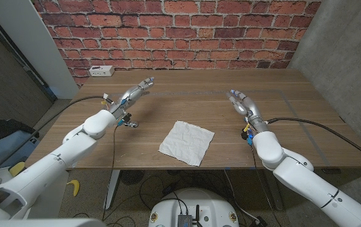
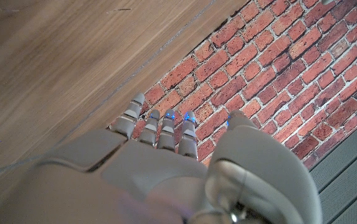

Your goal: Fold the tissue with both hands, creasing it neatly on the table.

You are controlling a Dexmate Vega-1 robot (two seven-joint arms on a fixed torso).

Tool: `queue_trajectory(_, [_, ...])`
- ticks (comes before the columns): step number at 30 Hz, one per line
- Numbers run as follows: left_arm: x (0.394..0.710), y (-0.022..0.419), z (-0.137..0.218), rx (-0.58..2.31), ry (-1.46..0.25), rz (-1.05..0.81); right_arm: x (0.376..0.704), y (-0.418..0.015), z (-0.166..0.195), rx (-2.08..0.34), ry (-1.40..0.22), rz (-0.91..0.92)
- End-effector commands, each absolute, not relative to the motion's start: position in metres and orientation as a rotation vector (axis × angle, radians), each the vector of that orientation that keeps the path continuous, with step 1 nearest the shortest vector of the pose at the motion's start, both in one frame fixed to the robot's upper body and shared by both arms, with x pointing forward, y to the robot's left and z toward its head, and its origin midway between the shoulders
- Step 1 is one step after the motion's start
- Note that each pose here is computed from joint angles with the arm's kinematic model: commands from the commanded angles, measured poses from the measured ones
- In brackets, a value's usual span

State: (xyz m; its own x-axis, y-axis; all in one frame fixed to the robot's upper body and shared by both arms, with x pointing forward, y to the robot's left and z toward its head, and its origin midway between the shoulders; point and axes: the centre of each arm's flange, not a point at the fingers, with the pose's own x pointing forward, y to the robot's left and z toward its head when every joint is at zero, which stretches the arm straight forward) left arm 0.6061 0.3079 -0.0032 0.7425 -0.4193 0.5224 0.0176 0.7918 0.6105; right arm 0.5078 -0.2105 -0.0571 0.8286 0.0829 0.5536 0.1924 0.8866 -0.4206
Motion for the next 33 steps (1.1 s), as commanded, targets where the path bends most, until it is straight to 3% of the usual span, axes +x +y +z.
queue_trajectory(1, [0.587, 0.299, -0.003, 0.724, -0.717, -0.281, 0.492, -0.208, -0.060, -0.644, -0.549, -0.127])
queue_trajectory(33, [0.542, 0.281, -0.007, 1.029, -0.728, -0.227, 0.444, -0.184, -0.063, -0.981, -0.465, -0.238])
